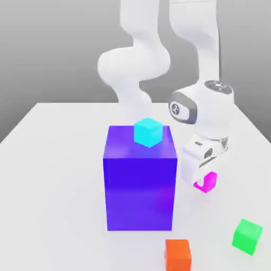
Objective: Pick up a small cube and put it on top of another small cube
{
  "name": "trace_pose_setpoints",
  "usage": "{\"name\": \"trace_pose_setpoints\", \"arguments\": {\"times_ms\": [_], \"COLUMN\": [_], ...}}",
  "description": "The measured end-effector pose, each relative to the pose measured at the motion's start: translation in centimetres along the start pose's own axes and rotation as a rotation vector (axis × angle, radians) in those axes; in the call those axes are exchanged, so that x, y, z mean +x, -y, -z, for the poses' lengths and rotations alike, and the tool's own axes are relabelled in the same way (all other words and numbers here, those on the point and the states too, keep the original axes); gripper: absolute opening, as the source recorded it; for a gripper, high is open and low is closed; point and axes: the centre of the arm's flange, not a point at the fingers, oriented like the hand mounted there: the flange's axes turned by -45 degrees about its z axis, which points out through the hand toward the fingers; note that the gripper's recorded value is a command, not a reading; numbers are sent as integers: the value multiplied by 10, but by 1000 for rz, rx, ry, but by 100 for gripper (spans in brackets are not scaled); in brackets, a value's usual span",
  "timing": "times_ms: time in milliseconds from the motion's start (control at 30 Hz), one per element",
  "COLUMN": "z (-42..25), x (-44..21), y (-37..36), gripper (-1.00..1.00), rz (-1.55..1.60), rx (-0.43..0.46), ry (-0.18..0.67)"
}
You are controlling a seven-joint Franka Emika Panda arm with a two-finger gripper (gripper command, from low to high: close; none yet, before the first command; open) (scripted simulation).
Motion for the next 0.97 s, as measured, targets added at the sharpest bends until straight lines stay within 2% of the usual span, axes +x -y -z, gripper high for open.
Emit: {"name": "trace_pose_setpoints", "arguments": {"times_ms": [167, 700, 833, 867, 967], "z": [24, 74, 32, 20, 20], "x": [2, 173, 182, 182, 182], "y": [-2, -77, -83, -83, -83], "gripper": [-100, -100, -100, 100, 100], "rz": [11, 469, 496, 497, 497], "rx": [-14, -15, -13, -13, -13], "ry": [3, 8, 8, 8, 8]}}
